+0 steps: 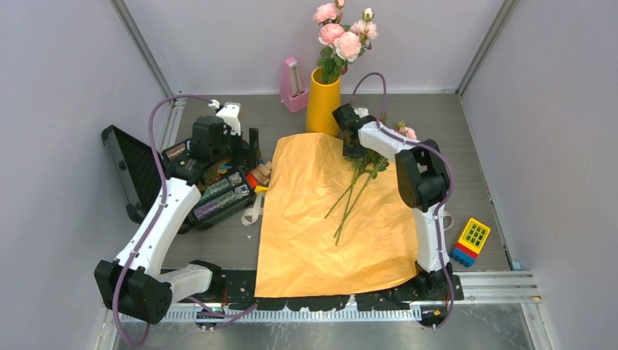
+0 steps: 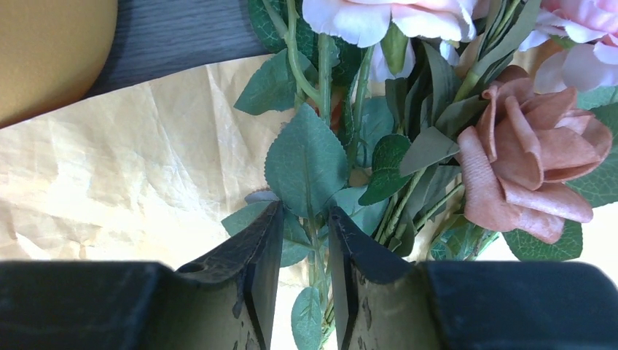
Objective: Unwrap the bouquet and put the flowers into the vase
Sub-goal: Pick up the fake flower from the wrapping paper.
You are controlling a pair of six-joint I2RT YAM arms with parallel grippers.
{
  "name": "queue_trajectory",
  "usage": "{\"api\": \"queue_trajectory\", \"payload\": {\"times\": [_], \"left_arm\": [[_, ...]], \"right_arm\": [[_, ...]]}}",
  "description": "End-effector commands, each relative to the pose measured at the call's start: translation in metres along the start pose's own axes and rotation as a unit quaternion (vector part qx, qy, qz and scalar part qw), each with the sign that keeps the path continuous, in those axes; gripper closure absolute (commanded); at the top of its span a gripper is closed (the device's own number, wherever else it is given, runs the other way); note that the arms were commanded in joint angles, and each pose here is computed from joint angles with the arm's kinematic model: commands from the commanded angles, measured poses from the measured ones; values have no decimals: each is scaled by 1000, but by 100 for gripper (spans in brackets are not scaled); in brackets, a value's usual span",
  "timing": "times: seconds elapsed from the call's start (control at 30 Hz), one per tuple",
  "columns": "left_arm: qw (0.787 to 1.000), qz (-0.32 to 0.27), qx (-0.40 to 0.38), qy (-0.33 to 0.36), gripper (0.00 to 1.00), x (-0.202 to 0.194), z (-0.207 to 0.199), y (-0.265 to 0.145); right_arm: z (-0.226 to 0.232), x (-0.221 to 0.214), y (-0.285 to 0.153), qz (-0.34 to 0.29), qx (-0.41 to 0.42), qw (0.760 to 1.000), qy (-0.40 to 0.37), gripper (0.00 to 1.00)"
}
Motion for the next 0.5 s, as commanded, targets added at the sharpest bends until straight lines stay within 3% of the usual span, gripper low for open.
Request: {"api": "queue_trajectory", "payload": {"times": [0.0,0.47], "left_arm": [[1000,-28,7,6,4,7,2,-3],[1000,-27,8,6,4,6,2,-4]], "right_arm": [[-3,3,-1,-12,-23,1000,8,65],[-14,1,7,14,-15,999,42,59]]}}
Point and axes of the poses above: each gripper's point midway between its finger pads, its own y axis out along the fingers, its own z axis along the line the jaws close on, x = y × z, the point moved 10 cm from there along -y, back along the fingers, and after that the axes turned 14 degrees about y, right-handed, at the moved point
